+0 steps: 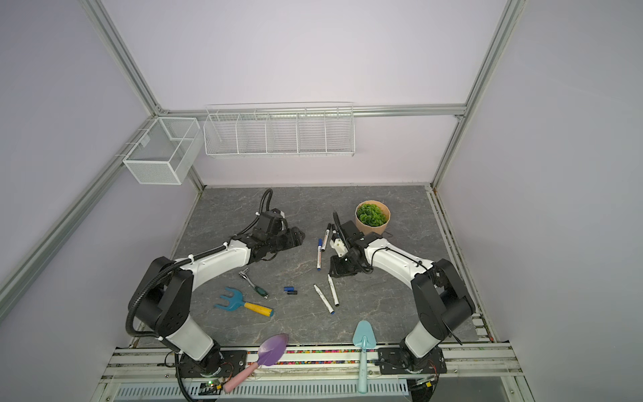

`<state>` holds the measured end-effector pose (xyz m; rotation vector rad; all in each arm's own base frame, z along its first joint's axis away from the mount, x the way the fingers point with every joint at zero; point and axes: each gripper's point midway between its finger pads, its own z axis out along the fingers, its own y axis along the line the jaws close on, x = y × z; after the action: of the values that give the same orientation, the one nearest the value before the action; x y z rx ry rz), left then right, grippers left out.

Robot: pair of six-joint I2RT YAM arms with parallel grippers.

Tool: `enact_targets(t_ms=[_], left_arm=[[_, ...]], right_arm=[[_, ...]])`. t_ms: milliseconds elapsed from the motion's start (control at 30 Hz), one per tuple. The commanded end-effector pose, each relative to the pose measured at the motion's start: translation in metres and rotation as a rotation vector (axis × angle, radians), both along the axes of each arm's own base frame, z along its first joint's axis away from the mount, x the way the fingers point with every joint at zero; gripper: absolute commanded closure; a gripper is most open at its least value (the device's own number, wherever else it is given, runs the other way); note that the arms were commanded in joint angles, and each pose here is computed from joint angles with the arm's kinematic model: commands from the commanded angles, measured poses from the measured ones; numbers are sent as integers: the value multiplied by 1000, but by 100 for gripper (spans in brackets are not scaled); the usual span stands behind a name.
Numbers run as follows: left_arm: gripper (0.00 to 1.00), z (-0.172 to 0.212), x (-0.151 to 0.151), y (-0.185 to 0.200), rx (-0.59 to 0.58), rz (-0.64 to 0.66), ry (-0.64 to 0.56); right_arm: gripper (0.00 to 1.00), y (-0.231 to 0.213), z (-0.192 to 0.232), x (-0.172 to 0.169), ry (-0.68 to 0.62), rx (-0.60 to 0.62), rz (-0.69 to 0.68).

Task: Insert the pens into the pen caps
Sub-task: 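Grasp a black-tipped white marker from the table with the right gripper, then raise the black-tipped marker toward the left gripper while the left gripper closes on it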

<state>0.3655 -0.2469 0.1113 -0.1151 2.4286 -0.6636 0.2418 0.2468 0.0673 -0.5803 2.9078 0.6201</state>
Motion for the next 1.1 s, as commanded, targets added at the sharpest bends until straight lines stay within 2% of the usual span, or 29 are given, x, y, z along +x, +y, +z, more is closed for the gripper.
enact_targets(t_ms=[0,100,233,333,433,533,667,767,933,1067], left_arm=[[20,-6,-8,27,87,61,-34],[20,-10,-18,45,137,97,-30],[20,-8,-31,54,124,112,-45],[20,-3,-37,56,110,102,-75],[20,3,-43,48,74,42,-106],[20,8,-51,31,29,-74,-123],[20,24,-68,-2,-77,-263,-166],[20,48,-81,-27,-163,-404,-242],[20,82,-101,-55,-258,-578,-322],[19,95,-109,-72,-315,-663,-326]], right_arm=[[61,-2,-21,-10,-8,-117,100],[62,-1,-36,-7,1,-186,117],[65,-6,-54,-5,1,-292,142],[78,-7,-61,-2,-7,-318,141],[87,-4,-49,9,-59,-301,126],[91,5,-12,31,-139,-186,57],[91,21,61,64,-252,127,-71],[91,32,100,75,-302,316,-97],[91,47,126,77,-327,438,-59],[91,53,144,79,-338,514,-50]])
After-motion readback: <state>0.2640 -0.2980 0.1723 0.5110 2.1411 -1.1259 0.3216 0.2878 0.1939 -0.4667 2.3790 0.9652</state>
